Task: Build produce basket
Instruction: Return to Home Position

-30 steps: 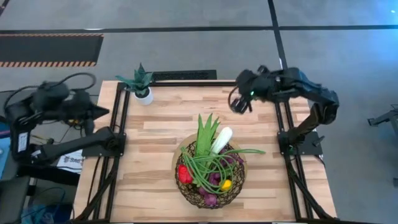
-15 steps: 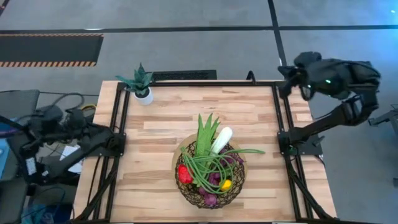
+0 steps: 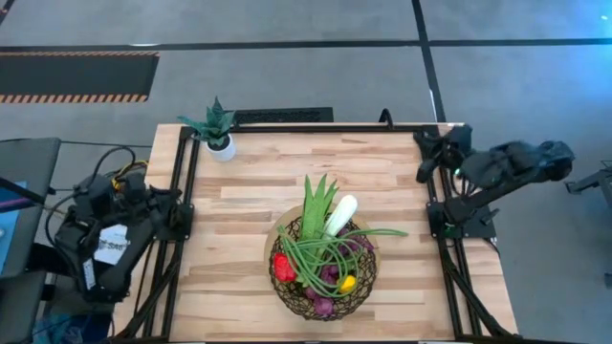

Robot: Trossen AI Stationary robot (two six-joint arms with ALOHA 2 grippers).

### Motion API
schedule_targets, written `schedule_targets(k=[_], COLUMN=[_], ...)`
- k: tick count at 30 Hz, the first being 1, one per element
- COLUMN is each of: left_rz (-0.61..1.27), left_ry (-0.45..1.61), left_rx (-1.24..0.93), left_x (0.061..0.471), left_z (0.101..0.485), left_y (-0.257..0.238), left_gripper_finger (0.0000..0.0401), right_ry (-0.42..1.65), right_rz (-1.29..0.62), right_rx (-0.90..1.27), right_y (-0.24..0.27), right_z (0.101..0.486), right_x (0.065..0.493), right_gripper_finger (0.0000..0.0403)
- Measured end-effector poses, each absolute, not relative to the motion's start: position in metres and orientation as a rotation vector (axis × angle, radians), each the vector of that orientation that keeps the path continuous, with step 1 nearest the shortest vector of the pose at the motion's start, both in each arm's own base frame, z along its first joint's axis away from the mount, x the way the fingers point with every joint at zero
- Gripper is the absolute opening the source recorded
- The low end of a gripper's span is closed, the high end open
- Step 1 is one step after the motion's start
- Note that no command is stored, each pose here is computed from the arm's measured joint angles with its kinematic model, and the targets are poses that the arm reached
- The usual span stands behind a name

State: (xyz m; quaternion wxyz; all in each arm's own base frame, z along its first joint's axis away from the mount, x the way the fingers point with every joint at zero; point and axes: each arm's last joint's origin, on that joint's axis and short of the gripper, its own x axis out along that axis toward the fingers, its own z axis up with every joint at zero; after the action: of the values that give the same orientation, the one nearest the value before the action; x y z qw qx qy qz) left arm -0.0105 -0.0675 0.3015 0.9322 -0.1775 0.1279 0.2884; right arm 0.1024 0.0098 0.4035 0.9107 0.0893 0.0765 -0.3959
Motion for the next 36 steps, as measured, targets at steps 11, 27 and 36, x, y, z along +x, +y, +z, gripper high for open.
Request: schedule_targets(k=[11, 27, 36], left_rz=[0.819, 0.520, 0.429], left_ry=[0.232, 0.349, 0.296], left_rx=[-0.273, -0.229, -0.036], left_x=[0.001, 0.007, -0.003], left_z=[0.306, 0.291, 0.304], left_y=[-0.068, -0.083, -0.075], left_gripper_finger=[0.0000, 0.0000, 0.0000], right_ry=[-0.092, -0.133, -0.150], right_rz=[-0.725, -0.771, -0.847], right_rx=[0.307, 0.259, 0.284], right_y=[0.010, 0.018, 0.022], right_z=[0.337, 0.341, 0.354], right_x=[0.091, 0.113, 0.126], right_gripper_finger=[0.0000, 0.0000, 0.0000])
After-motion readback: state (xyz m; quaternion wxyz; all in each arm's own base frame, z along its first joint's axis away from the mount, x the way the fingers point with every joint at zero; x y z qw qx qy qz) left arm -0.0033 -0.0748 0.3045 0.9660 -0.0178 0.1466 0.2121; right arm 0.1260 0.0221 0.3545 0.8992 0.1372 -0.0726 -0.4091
